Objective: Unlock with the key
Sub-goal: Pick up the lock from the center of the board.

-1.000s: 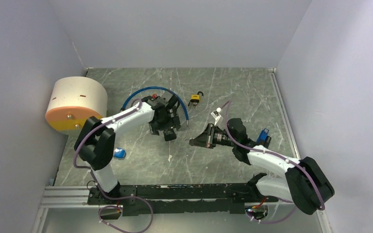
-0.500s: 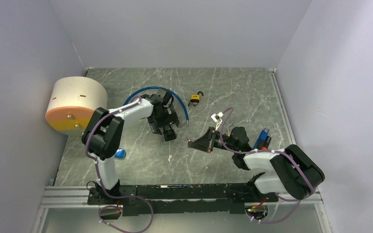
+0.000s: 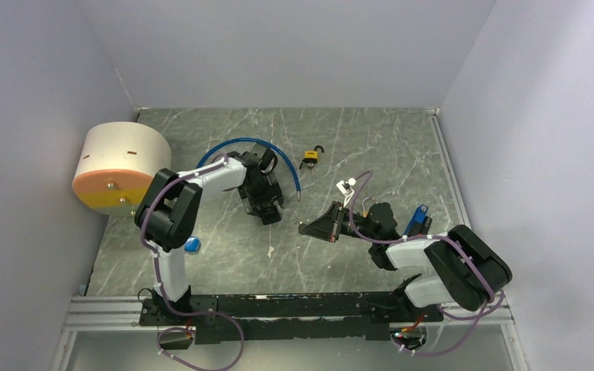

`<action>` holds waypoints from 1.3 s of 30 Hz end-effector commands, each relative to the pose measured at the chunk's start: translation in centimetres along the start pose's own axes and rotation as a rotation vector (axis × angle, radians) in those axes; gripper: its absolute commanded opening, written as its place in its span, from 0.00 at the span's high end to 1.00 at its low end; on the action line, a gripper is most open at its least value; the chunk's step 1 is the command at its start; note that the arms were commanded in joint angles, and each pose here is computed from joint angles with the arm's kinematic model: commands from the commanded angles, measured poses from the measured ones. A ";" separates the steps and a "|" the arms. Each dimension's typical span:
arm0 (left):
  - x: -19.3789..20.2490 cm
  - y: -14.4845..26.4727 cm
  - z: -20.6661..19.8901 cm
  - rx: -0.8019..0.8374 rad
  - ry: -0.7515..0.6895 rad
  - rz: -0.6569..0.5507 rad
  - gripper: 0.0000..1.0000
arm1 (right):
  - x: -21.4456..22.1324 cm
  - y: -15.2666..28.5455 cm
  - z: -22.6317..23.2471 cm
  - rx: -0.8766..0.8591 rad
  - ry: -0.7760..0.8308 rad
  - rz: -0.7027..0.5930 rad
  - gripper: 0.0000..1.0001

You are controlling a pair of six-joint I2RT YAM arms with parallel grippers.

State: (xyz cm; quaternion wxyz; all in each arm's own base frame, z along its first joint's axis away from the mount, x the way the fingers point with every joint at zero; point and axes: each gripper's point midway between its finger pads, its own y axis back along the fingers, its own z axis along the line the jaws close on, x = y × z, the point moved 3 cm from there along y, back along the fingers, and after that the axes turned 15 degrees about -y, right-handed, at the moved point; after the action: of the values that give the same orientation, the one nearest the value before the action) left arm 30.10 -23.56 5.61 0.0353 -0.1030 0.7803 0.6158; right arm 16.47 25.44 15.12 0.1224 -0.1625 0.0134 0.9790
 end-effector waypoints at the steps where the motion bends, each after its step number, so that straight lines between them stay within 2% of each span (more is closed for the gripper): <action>1: 0.6 -1.3 0.5 -0.027 -0.013 0.038 0.27 | -0.2 -0.1 0.9 -0.043 0.008 -0.006 1.00; 3: 0.7 -1.4 0.5 -0.028 -0.028 0.055 0.26 | -0.1 -0.1 0.8 -0.036 -0.009 -0.006 1.00; 8: 1.8 -1.2 1.0 -0.072 -0.053 0.103 0.17 | -0.1 0.0 0.3 -0.005 -0.033 -0.017 1.00; 15: 3.0 -0.7 1.6 -0.217 -0.057 0.169 0.20 | 0.0 0.1 -0.8 0.072 -0.047 -0.027 1.00; 19: 3.2 -1.0 1.4 -0.218 -0.053 0.169 0.36 | 0.1 0.1 -1.1 0.094 -0.049 -0.032 1.00; 21: 2.6 -0.9 1.4 -0.232 -0.066 0.152 0.49 | 0.2 0.2 -1.1 0.099 -0.055 -0.035 1.00; 25: 1.2 0.4 1.4 -0.261 -0.092 0.115 0.80 | 0.2 0.2 -1.2 0.113 -0.072 -0.044 1.00; 28: 0.5 2.5 2.4 -0.345 -0.123 0.107 0.94 | 0.2 0.0 -1.2 0.123 -0.081 -0.045 1.00; 29: 0.2 3.3 2.9 -0.384 -0.135 0.102 0.97 | 0.1 -0.1 -1.2 0.126 -0.083 -0.050 1.00; 35: -1.4 9.1 6.9 -0.712 -0.220 0.075 0.97 | -0.2 -1.2 -2.3 0.196 -0.137 -0.057 1.00; 39: -1.7 11.0 7.4 -0.730 -0.224 0.064 0.98 | 0.1 -2.4 -2.4 0.217 -0.155 -0.031 1.00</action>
State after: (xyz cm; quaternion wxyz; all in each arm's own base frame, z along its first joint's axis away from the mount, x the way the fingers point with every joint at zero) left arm 30.15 -17.36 10.84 0.0547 -0.0326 0.5709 0.8186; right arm 16.76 26.14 11.74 0.1513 -0.0641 0.1111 0.9801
